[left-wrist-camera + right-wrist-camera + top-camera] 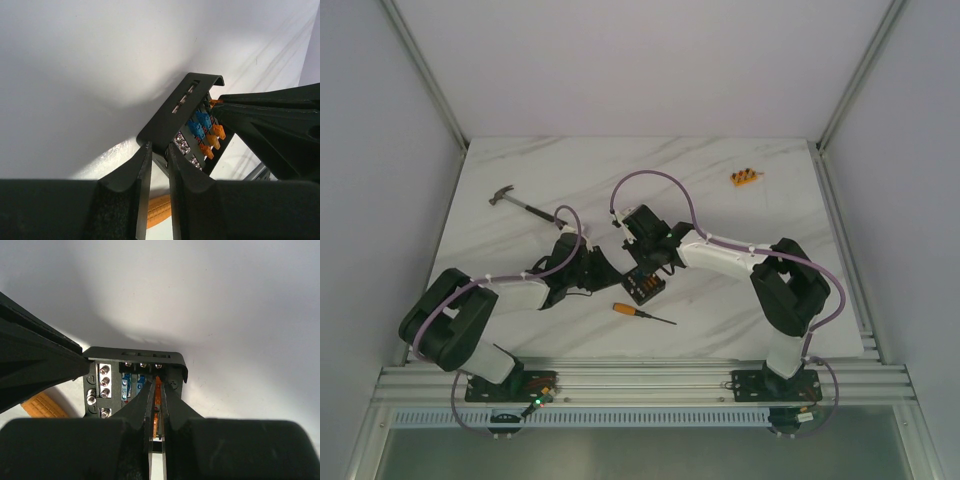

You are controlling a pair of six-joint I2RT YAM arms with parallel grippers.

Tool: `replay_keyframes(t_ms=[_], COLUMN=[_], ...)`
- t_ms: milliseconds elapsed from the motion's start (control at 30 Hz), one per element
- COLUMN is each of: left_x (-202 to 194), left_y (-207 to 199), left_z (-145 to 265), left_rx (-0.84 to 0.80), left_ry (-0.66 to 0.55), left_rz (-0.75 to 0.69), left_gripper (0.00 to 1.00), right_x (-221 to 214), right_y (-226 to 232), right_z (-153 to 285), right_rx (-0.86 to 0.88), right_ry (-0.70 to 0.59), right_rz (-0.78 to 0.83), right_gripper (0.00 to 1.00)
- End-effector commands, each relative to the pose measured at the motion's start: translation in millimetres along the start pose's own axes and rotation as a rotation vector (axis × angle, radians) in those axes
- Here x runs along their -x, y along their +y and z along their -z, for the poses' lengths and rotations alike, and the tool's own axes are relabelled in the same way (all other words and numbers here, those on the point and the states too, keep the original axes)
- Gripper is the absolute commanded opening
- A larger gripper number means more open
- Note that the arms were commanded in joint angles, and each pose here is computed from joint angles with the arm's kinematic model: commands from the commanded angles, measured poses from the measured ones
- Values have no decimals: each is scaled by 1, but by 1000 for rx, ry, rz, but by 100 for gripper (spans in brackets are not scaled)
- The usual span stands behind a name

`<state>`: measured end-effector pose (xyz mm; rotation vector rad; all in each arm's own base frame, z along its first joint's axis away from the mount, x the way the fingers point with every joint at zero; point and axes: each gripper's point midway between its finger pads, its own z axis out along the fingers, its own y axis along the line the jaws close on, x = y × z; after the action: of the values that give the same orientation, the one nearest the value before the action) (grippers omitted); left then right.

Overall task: Snap on the fuse box
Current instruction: Install the fuse at the fuse box base.

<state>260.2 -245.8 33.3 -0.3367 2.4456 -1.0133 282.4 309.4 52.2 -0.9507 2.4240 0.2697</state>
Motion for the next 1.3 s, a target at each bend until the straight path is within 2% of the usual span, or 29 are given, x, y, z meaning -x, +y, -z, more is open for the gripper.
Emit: replay_keyframes(t_ms=[0,833,1267], left_x=[-5,-3,-4], left_y=[8,2,-3], left_z=[-3,-3,-3], left_rx=[33,23,17], left_ry=[8,1,1], left_rz=[13,23,33], left_gripper=[26,25,26], right_x=[1,-24,-23], right_y=[5,-4,-3], right_z=[6,-4,5], right_rx=[12,-35,-29], right_ry=[-6,65,46], right_rz=[-2,28,12], right_gripper=[0,0,17])
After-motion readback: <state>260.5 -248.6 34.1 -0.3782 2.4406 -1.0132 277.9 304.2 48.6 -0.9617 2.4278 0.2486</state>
